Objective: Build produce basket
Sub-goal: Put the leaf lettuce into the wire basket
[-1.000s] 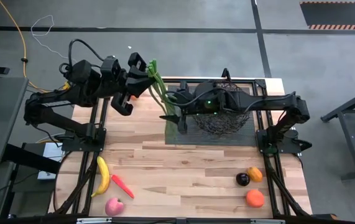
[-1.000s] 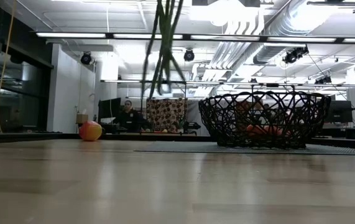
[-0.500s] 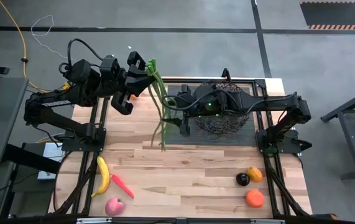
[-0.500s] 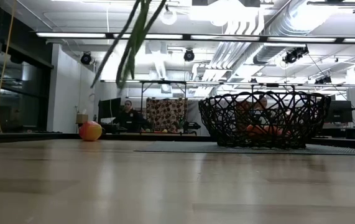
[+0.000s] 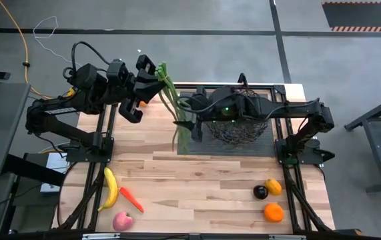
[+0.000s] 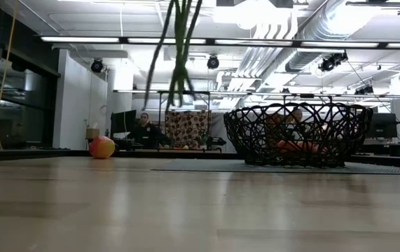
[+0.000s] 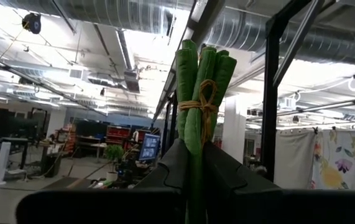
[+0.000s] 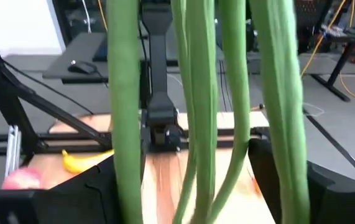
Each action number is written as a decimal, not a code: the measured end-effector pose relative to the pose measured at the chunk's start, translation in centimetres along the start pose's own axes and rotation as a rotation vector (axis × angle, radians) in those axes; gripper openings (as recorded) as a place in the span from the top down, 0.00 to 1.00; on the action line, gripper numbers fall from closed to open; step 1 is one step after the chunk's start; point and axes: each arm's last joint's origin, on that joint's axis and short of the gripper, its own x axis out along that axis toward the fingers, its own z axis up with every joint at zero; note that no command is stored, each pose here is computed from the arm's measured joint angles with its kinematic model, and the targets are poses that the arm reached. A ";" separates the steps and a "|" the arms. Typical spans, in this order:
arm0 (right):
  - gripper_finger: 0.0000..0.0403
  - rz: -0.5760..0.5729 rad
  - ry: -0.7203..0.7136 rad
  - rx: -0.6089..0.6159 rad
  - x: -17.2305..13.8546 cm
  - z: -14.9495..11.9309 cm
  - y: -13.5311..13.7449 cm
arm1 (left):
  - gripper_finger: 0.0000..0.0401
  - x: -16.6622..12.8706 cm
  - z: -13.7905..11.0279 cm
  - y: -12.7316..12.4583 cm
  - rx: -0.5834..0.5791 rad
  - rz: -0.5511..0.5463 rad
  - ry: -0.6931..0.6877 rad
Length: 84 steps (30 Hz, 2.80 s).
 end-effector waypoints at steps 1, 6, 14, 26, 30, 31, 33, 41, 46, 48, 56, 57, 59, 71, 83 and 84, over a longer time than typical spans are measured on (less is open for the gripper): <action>0.31 0.003 -0.010 0.002 0.0 0.1 -0.1 | 0.96 0.0 -0.1 0.0 -0.004 0.000 0.002; 0.31 0.007 -0.030 0.013 0.6 0.0 -0.4 | 0.96 0.4 -0.3 0.1 -0.017 -0.003 -0.012; 0.31 0.059 -0.027 0.046 1.8 -0.6 -0.1 | 0.96 0.4 -0.4 0.1 -0.018 -0.006 -0.013; 0.31 0.112 -0.057 0.078 3.1 -1.1 1.5 | 0.96 0.4 -0.2 0.1 -0.016 -0.004 -0.030; 0.36 0.112 -0.079 0.087 3.0 -0.8 1.5 | 0.96 0.4 -0.2 0.1 -0.016 -0.003 -0.030; 0.39 0.112 -0.079 0.089 3.0 -0.8 1.5 | 0.96 0.4 -0.2 0.1 -0.016 -0.003 -0.030; 0.46 0.113 -0.083 0.101 2.9 -0.7 1.5 | 0.96 0.4 -0.2 0.1 -0.016 -0.003 -0.030; 0.81 0.113 -0.071 0.108 2.8 -0.8 1.5 | 0.96 0.4 -0.2 0.1 -0.018 -0.003 -0.030; 0.97 0.112 -0.069 0.106 2.9 -0.8 1.5 | 0.96 0.4 -0.2 0.1 -0.018 -0.003 -0.030; 0.96 0.113 -0.069 0.106 2.9 -0.8 1.5 | 0.96 0.4 -0.2 0.1 -0.018 -0.003 -0.030; 0.99 0.084 0.020 0.090 0.9 -0.6 1.1 | 0.96 0.4 -0.2 0.2 -0.048 0.019 -0.032; 0.98 0.073 0.040 0.087 0.5 -0.6 1.0 | 0.96 0.5 -0.3 0.3 -0.062 0.039 -0.032; 0.98 0.050 0.070 0.083 -0.4 -0.5 0.8 | 0.96 0.9 -0.9 0.5 -0.070 0.066 -0.030; 0.99 -0.038 0.319 0.110 -7.7 -1.1 -0.2 | 0.96 4.5 -4.9 4.7 -0.169 0.154 0.014; 1.00 -0.137 0.394 0.168 -16.1 -1.0 -1.6 | 0.96 11.3 -7.4 9.9 -0.185 0.184 0.069; 1.00 -0.150 0.401 0.168 -16.6 -1.1 -1.9 | 0.96 11.7 -7.6 10.4 -0.191 0.193 0.073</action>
